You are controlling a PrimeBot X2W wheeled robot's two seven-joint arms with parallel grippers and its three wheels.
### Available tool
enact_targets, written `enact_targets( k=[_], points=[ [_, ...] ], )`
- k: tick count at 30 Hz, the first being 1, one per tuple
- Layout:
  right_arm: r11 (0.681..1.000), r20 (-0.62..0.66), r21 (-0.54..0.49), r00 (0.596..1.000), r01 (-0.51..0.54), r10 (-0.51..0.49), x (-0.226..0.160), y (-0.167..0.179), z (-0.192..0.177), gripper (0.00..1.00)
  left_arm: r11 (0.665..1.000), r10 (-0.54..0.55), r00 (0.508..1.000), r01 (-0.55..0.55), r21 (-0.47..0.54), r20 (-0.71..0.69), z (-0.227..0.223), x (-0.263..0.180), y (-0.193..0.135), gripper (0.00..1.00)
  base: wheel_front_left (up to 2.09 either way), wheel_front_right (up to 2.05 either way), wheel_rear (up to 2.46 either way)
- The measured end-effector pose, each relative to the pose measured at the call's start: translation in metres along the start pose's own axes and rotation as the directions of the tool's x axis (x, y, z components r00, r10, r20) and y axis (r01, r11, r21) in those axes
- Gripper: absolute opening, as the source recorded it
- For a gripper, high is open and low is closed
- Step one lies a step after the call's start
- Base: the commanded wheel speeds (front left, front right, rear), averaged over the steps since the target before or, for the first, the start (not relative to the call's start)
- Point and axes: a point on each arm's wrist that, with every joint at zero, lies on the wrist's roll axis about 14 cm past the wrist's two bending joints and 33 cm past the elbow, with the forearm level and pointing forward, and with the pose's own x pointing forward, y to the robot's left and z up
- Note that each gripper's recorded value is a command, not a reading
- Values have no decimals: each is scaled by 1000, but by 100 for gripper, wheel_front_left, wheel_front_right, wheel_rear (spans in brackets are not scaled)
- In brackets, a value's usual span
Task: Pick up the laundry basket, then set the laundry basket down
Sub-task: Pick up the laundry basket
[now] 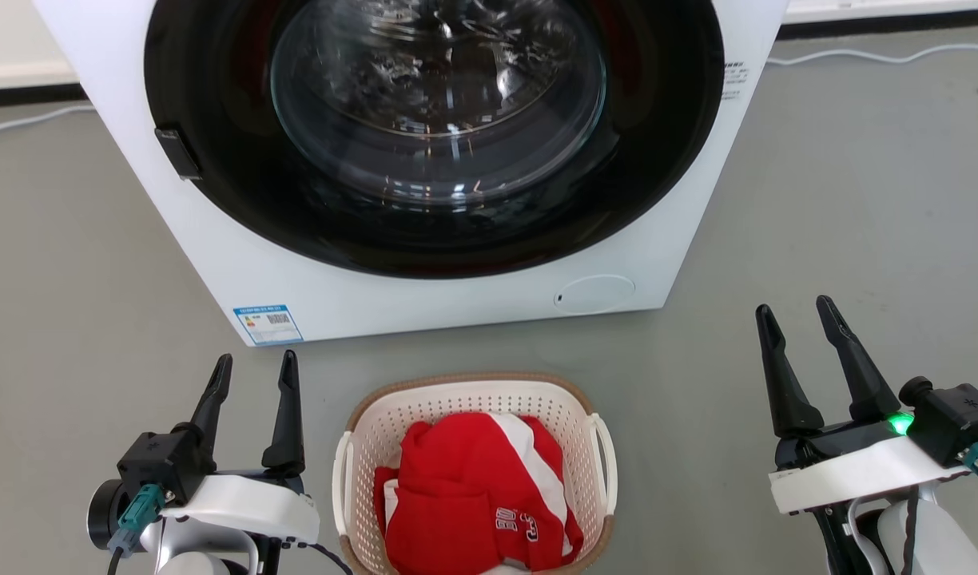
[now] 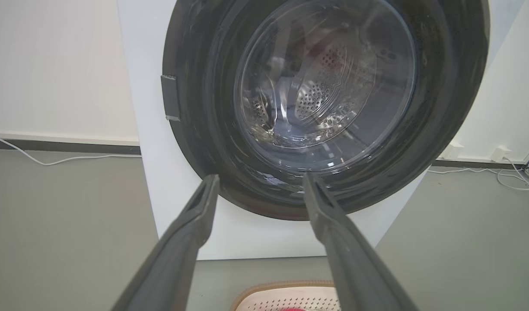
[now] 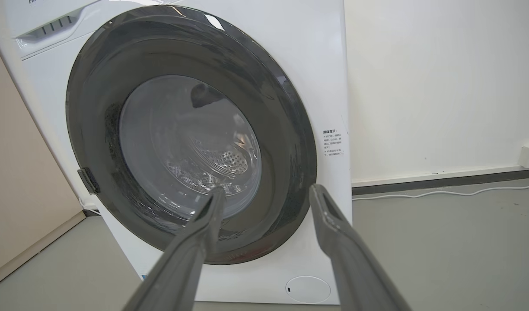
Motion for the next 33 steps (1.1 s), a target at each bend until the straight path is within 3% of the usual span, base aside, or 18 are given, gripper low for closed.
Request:
enact_targets(
  k=[16, 25, 33],
  points=[
    [1000, -115, 20, 993, 18, -16, 23, -11, -47, 100, 1000, 8, 990, -10, -14, -140, -55, 21, 5, 100, 0, 0, 0],
    [999, -232, 38, 973, 19, -10, 43, -15, -96, 100, 999, 12, 968, -19, -28, -249, -102, 44, 10, 100, 0, 0, 0],
    [997, -378, 69, 926, 46, -16, 43, -21, -154, 100, 998, 31, 916, -47, -32, -399, -160, 47, 20, 100, 0, 0, 0]
  ],
)
